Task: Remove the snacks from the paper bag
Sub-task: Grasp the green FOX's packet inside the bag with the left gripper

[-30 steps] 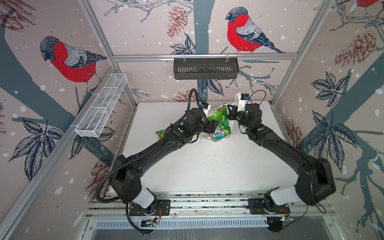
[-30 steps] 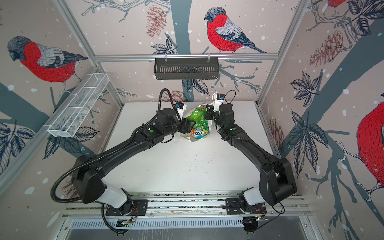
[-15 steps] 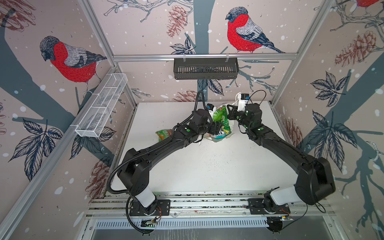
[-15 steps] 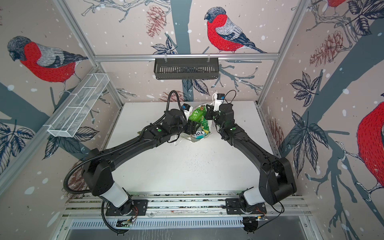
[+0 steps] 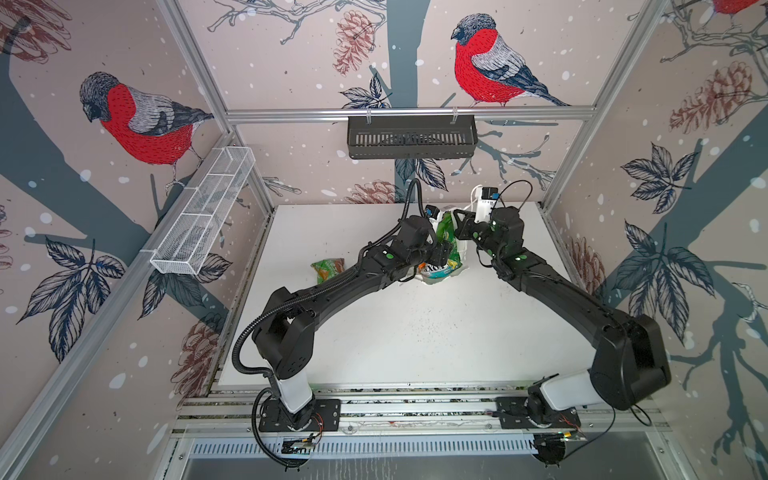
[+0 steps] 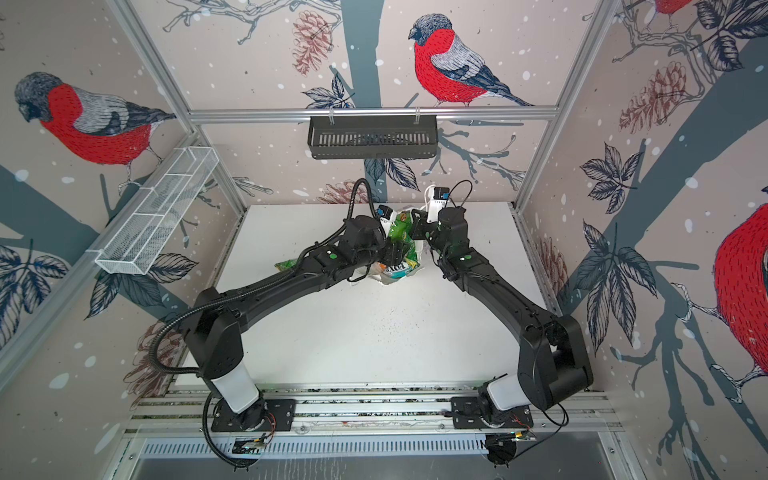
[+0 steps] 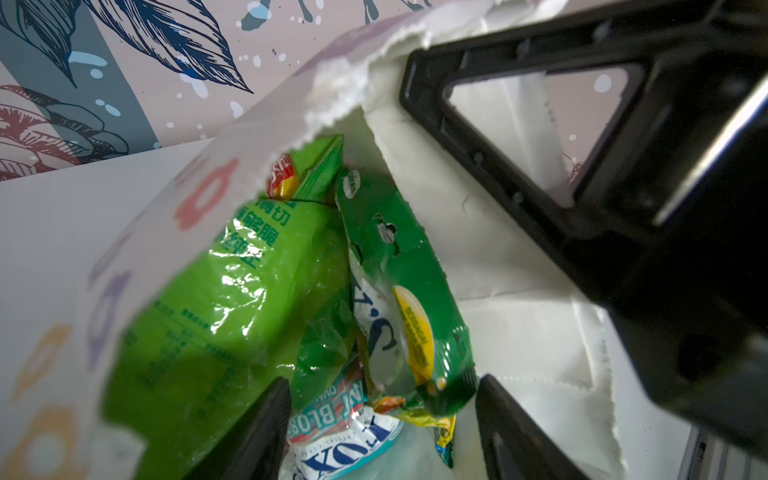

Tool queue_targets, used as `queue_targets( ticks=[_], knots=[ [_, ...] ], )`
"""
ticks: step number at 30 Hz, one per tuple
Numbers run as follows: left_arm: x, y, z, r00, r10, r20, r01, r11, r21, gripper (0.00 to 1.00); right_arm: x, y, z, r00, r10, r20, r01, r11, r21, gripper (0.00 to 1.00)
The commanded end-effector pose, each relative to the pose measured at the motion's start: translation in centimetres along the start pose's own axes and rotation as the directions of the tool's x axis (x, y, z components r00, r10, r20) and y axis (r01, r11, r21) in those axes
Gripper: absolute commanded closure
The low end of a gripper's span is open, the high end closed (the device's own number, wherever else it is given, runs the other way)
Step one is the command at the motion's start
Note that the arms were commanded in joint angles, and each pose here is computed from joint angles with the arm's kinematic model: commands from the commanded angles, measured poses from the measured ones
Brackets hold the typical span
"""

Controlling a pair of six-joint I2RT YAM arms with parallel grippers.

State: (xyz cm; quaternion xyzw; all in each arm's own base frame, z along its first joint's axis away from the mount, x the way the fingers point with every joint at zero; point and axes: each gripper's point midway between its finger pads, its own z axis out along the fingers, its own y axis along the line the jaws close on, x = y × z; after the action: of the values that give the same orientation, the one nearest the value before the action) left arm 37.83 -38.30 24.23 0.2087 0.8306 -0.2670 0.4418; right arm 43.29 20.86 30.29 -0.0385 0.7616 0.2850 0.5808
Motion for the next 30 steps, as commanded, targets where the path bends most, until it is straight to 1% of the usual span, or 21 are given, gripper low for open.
queue_targets(
  ticks=[1,8,13,15,18,21,25,28,30],
  knots=[
    [-0.6,0.6,0.1,1.0,0.009,0.027,-0.008,0.999,-0.051,0.3,-1.3,1.1,-0.2,0.999,0.003,0.044,-0.001,0.999,-0.046,1.0],
    [-1.2,0.8,0.3,0.999,0.004,0.047,0.0,0.997,-0.072,0.4,-1.3,1.0,-0.2,0.999,0.003,0.044,-0.001,0.999,-0.044,1.0],
    [-1.4,0.8,0.3,0.999,0.004,0.053,-0.001,0.998,-0.07,0.5,-1.2,1.0,0.0,0.999,0.007,0.041,-0.005,0.999,-0.043,1.0],
    [-1.4,0.7,0.3,0.998,0.003,0.055,0.0,0.998,-0.064,0.53,-1.2,1.0,0.0,0.999,0.009,0.039,-0.008,0.999,-0.044,1.0],
    [-1.5,0.7,0.4,0.998,0.002,0.055,0.002,0.998,-0.07,0.54,-1.2,1.1,0.0,0.999,0.011,0.04,-0.009,0.999,-0.048,1.0],
    [-1.6,0.7,0.5,0.999,0.006,0.051,-0.003,0.997,-0.071,0.61,-1.2,1.1,0.0,0.999,0.015,0.04,-0.013,0.999,-0.049,1.0],
    [-1.6,1.0,0.6,0.999,0.009,0.038,-0.005,0.996,-0.09,0.62,-1.1,1.1,0.0,0.999,0.023,0.042,-0.021,0.998,-0.052,1.0],
    [-1.5,1.3,0.6,0.999,0.006,0.036,-0.002,0.994,-0.106,0.68,-1.1,1.2,0.2,0.999,0.025,0.039,-0.023,0.998,-0.058,1.0],
    [-1.4,1.4,0.6,0.999,0.007,0.036,-0.003,0.994,-0.113,0.69,-1.1,1.3,0.3,0.999,0.027,0.037,-0.025,0.998,-0.063,1.0]
  ],
)
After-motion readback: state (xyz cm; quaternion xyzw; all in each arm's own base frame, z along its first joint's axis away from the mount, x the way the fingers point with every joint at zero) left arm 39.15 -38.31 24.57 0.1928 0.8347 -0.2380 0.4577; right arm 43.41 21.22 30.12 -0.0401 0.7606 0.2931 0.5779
